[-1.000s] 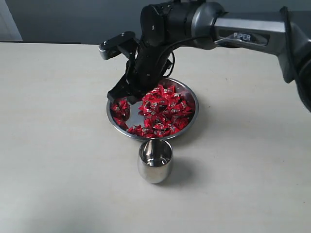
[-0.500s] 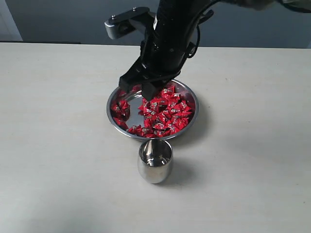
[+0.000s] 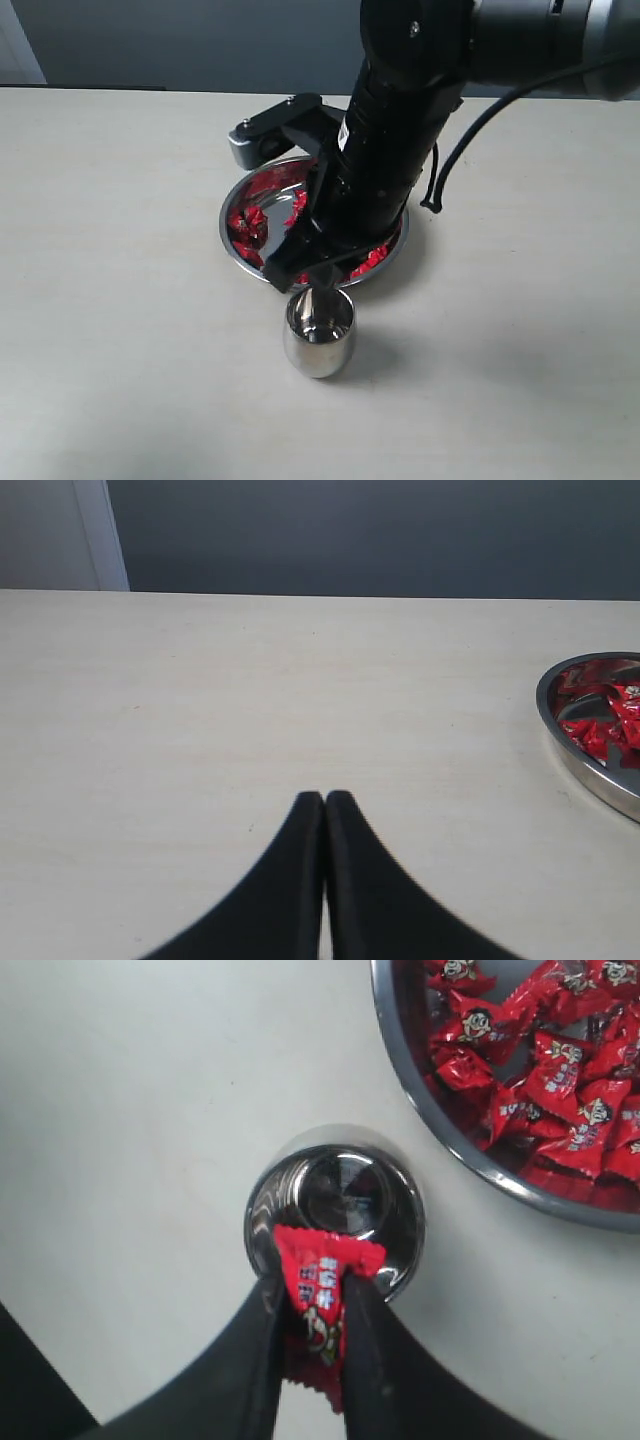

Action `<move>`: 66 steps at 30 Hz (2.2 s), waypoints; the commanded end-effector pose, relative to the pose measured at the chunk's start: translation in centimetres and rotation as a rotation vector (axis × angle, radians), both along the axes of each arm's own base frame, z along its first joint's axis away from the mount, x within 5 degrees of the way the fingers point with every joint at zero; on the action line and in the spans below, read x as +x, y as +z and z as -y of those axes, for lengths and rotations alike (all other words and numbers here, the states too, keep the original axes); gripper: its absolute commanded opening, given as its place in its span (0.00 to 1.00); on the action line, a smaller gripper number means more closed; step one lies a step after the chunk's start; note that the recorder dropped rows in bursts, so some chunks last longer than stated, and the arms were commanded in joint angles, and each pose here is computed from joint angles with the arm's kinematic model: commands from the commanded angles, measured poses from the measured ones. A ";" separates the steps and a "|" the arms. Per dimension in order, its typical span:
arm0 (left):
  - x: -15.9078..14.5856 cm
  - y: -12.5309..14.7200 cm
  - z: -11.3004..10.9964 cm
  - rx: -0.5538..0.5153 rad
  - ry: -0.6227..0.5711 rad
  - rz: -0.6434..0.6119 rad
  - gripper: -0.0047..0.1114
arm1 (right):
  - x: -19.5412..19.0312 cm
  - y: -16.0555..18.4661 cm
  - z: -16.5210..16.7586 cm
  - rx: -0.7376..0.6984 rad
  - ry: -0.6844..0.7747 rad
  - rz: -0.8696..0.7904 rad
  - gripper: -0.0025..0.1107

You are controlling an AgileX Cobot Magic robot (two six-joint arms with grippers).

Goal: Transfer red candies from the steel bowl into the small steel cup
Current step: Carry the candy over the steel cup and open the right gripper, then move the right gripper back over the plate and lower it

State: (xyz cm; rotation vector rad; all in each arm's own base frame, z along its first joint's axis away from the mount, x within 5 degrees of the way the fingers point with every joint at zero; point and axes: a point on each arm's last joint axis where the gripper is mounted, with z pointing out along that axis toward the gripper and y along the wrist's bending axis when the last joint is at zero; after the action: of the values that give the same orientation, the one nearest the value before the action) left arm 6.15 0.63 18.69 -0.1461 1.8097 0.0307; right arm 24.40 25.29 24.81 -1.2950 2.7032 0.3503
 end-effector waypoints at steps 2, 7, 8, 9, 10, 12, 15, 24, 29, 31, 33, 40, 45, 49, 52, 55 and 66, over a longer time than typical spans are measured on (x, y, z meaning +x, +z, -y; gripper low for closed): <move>0.0 0.0 0.0 -0.001 -0.005 0.007 0.04 | 0.1 -0.5 -0.1 0.042 -0.012 0.041 0.03; 0.0 0.0 0.0 -0.001 -0.005 0.007 0.04 | 0.1 -1.0 -0.2 0.026 -0.006 0.025 0.13; 0.0 0.0 0.0 -0.001 -0.005 0.007 0.04 | 0.1 -1.1 -0.2 0.022 -0.004 0.020 0.16; 0.0 0.0 0.0 -0.001 -0.005 0.007 0.04 | 0.1 -1.2 -0.2 0.021 -0.004 0.019 0.20; 0.0 0.0 0.0 -0.001 -0.005 0.007 0.04 | 0.1 -1.2 -0.2 0.020 -0.004 0.018 0.24; 0.0 0.0 0.0 -0.001 -0.005 0.007 0.04 | 0.1 -1.2 -0.2 0.018 -0.003 0.012 0.27; 0.0 0.0 0.0 -0.001 -0.005 0.007 0.04 | -0.1 -1.2 0.0 0.003 0.002 -0.007 0.28; 0.0 0.0 0.0 -0.001 -0.005 0.007 0.04 | -0.2 -1.2 0.0 -0.007 0.005 -0.019 0.38; 0.0 0.0 0.0 -0.001 -0.005 0.007 0.04 | 0.0 -1.2 0.0 -0.004 0.006 0.004 0.49; 0.0 0.0 0.0 -0.001 -0.005 0.007 0.04 | 0.9 -1.2 0.0 0.008 0.003 0.110 0.49; 0.0 0.0 0.0 -0.001 -0.005 0.007 0.04 | 1.7 -1.0 -0.2 0.022 -0.021 0.188 0.49; 0.0 0.0 0.0 -0.001 -0.005 0.007 0.04 | 5.0 -2.7 -1.4 0.063 -0.114 0.420 0.49; 0.0 0.0 0.0 -0.001 -0.005 0.007 0.04 | 6.7 -5.3 -2.9 0.029 -0.104 0.406 0.49; 0.0 0.0 0.0 -0.001 -0.005 0.007 0.04 | 8.7 -6.6 -3.8 0.008 -0.107 0.417 0.49; 0.0 0.0 0.0 -0.001 -0.005 0.007 0.04 | 10.8 -7.2 -3.4 -0.012 -0.185 0.391 0.49; 0.0 0.0 0.0 -0.001 -0.005 0.007 0.04 | 12.8 -7.7 -2.4 -0.021 -0.279 0.351 0.49; 0.0 0.0 0.0 -0.001 -0.005 0.007 0.04 | 13.5 -8.2 -2.3 0.051 -0.370 0.239 0.49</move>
State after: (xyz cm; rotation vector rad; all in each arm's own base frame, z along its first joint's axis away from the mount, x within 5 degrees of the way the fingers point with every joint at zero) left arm 6.15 0.63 18.69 -0.1461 1.8097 0.0307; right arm 37.72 27.57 16.73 -0.7486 2.6287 0.1925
